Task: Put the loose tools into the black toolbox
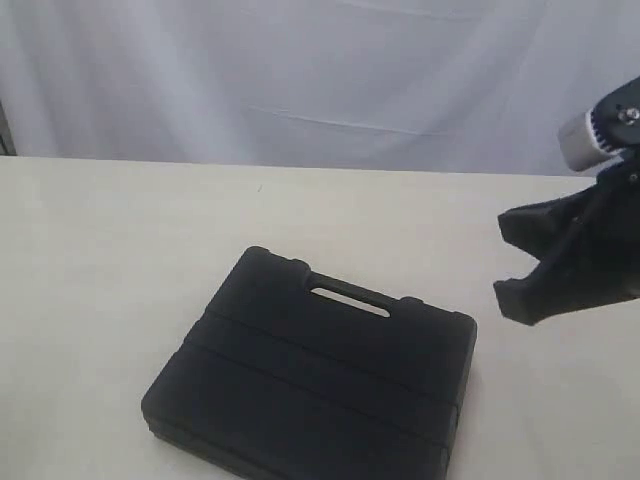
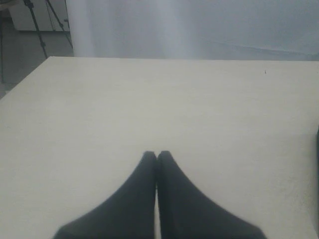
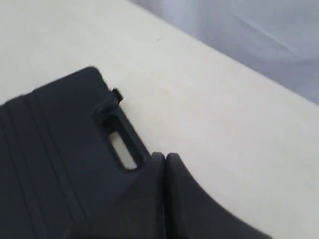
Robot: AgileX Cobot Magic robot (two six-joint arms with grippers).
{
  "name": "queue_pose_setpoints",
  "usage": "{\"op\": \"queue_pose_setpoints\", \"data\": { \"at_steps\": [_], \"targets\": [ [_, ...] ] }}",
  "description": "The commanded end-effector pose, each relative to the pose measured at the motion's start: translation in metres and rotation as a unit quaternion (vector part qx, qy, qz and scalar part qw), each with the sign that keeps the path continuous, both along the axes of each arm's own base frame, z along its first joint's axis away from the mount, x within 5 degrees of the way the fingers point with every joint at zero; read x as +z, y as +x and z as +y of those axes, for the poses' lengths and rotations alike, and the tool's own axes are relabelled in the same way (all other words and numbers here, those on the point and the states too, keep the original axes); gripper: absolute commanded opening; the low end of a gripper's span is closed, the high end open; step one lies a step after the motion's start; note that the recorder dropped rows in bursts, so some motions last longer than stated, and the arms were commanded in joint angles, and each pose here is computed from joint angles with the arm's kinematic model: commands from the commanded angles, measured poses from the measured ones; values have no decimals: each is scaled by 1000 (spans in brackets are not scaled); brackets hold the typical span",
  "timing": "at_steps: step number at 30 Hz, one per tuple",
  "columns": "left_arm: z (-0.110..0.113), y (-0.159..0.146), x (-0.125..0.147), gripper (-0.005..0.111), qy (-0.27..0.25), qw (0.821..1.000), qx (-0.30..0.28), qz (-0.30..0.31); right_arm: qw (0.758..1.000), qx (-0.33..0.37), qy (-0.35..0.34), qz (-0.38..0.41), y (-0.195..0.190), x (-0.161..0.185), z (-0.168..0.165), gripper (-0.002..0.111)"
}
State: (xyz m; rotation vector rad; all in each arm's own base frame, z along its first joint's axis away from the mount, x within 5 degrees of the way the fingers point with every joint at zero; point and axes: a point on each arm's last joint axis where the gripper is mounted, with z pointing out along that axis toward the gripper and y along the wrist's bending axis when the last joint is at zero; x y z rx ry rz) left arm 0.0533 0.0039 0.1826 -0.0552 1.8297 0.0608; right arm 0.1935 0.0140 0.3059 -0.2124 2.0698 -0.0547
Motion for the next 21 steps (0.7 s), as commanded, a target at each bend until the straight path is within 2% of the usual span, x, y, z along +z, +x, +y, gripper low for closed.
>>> {"op": "queue_pose_setpoints", "data": {
  "at_steps": [1, 3, 7, 10, 13, 18, 20, 21],
  "targets": [
    [0, 0, 0, 0, -3, 1000, -2, -2, 987, -21, 15, -160, -12, -2, -11, 0],
    [0, 0, 0, 0, -3, 1000, -2, -2, 979, -35, 14, -198, -24, -7, -16, 0],
    [0, 0, 0, 0, -3, 1000, -2, -2, 975, -78, 12, -210, -48, -19, -28, 0],
    [0, 0, 0, 0, -3, 1000, -2, -2, 963, -137, 26, -232, -73, -31, -39, 0],
    [0, 0, 0, 0, -3, 1000, -2, -2, 955, -180, 45, -230, -89, -52, -43, 0],
    [0, 0, 0, 0, -3, 1000, -2, -2, 962, -184, 51, -195, -98, -87, -41, 0],
    [0, 0, 0, 0, -3, 1000, -2, -2, 960, -184, 53, -204, -110, -103, -37, 0],
    [0, 0, 0, 0, -3, 1000, -2, -2, 955, -182, 51, -230, -115, -100, -36, 0]
  ]
}}
